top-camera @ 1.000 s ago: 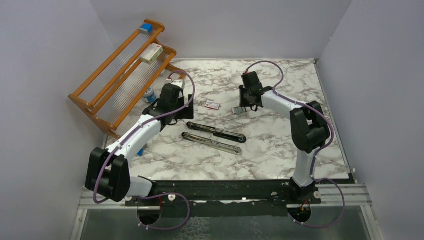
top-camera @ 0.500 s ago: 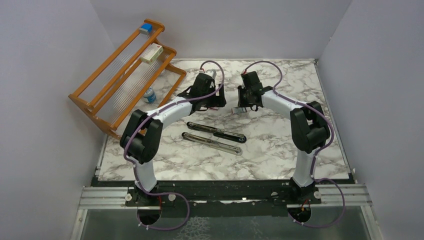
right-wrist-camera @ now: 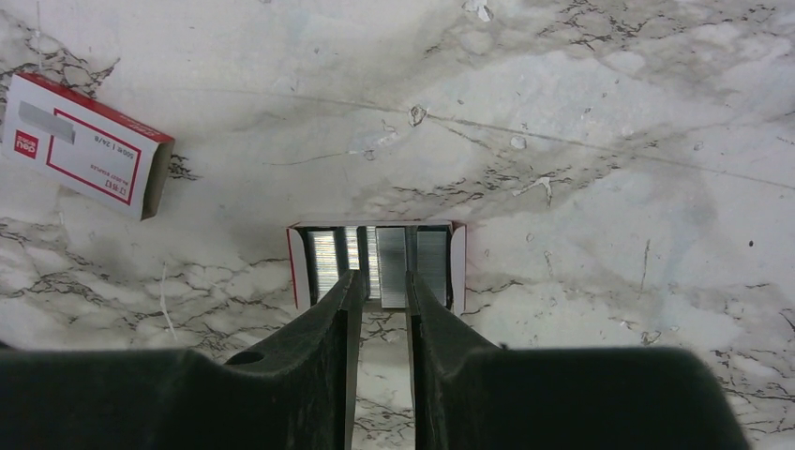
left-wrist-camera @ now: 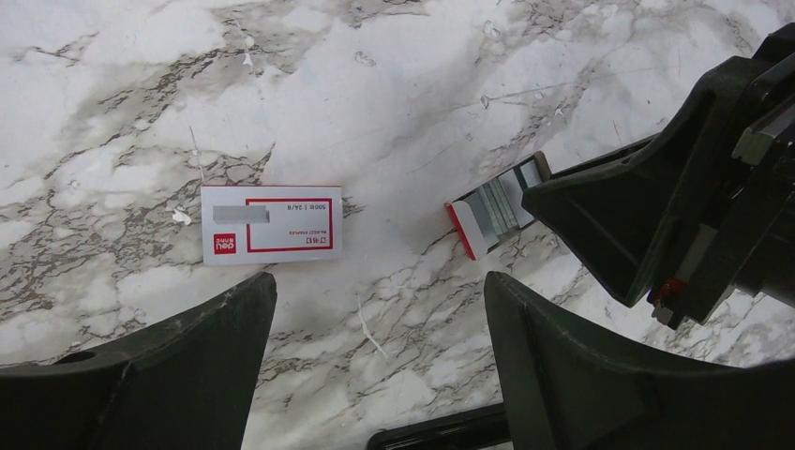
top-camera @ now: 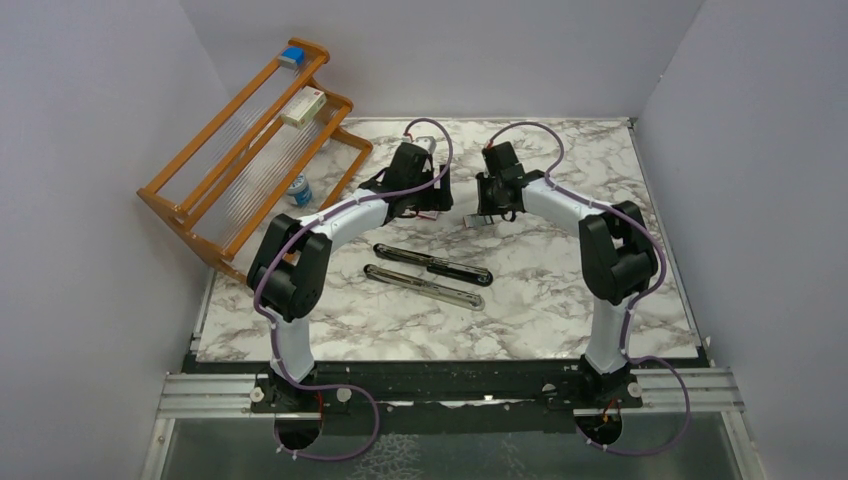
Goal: Load the staples into the stapler
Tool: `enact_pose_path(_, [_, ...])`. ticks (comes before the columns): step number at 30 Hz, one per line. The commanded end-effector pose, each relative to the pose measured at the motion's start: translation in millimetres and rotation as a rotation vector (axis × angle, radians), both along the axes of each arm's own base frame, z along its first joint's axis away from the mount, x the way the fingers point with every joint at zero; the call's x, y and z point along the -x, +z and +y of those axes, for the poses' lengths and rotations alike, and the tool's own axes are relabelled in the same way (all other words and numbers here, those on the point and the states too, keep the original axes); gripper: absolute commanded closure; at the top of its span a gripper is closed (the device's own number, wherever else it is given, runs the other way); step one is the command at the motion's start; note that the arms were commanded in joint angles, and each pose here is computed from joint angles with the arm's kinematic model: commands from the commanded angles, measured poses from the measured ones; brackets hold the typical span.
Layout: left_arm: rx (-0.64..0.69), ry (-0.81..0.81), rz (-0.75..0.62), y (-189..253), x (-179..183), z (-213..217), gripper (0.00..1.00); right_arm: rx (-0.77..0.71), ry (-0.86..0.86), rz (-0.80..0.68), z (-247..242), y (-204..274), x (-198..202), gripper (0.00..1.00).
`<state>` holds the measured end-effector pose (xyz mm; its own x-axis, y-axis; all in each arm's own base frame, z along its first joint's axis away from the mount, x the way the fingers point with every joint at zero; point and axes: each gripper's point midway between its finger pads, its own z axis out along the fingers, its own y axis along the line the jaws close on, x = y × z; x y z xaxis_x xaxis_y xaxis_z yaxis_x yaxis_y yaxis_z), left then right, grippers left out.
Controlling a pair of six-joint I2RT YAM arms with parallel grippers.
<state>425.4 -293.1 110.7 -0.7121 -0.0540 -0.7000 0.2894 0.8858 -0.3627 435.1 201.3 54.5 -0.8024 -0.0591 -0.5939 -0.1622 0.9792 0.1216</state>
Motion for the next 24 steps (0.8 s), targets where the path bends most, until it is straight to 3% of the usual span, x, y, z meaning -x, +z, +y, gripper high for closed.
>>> enact_pose_path(1, [-0.027, 0.004, -0.048, 11.7, -8.6, 1.0, 0.16, 0.038, -0.032, 0.024, -8.9, -6.3, -1.7, 0.74])
enact_pose_path(24, [-0.035, 0.01, -0.059, 16.9, -9.5, 2.7, 0.16, 0.108, -0.072, 0.058, -28.0, -21.9, -0.9, 0.74])
